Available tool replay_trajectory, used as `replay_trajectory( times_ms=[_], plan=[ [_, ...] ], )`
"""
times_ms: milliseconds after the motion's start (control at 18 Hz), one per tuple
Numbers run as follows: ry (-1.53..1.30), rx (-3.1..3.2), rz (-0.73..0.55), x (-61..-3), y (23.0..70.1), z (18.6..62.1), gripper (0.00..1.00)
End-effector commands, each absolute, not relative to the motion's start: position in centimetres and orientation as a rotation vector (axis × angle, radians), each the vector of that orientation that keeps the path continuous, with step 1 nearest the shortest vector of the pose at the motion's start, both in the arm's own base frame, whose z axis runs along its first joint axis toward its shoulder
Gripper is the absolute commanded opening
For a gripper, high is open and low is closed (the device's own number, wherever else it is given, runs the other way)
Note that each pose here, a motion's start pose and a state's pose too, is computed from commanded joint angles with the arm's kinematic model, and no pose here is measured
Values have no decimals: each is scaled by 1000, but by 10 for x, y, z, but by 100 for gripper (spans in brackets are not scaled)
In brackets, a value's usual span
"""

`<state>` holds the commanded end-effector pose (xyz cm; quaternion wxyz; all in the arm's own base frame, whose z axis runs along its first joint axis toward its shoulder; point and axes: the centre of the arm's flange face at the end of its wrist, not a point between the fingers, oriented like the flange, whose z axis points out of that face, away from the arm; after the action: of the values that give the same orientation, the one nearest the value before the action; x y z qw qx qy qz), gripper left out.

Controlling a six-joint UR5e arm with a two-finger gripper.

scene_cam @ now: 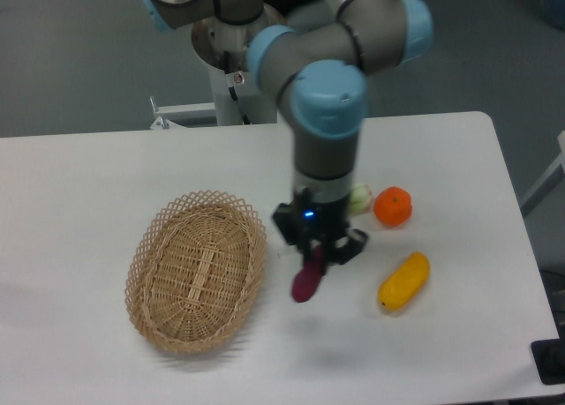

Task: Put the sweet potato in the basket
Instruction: 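Carry the held sweet potato over the wicker basket and lower it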

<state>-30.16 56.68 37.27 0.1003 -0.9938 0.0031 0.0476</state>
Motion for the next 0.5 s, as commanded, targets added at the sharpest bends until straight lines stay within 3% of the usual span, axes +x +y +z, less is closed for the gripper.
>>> replay_trajectory(
  times_ms=[278,500],
  plan=[
    [173,-3073,246,-221,568,313,19],
    [260,-3034,314,-193,561,277,19]
  ],
)
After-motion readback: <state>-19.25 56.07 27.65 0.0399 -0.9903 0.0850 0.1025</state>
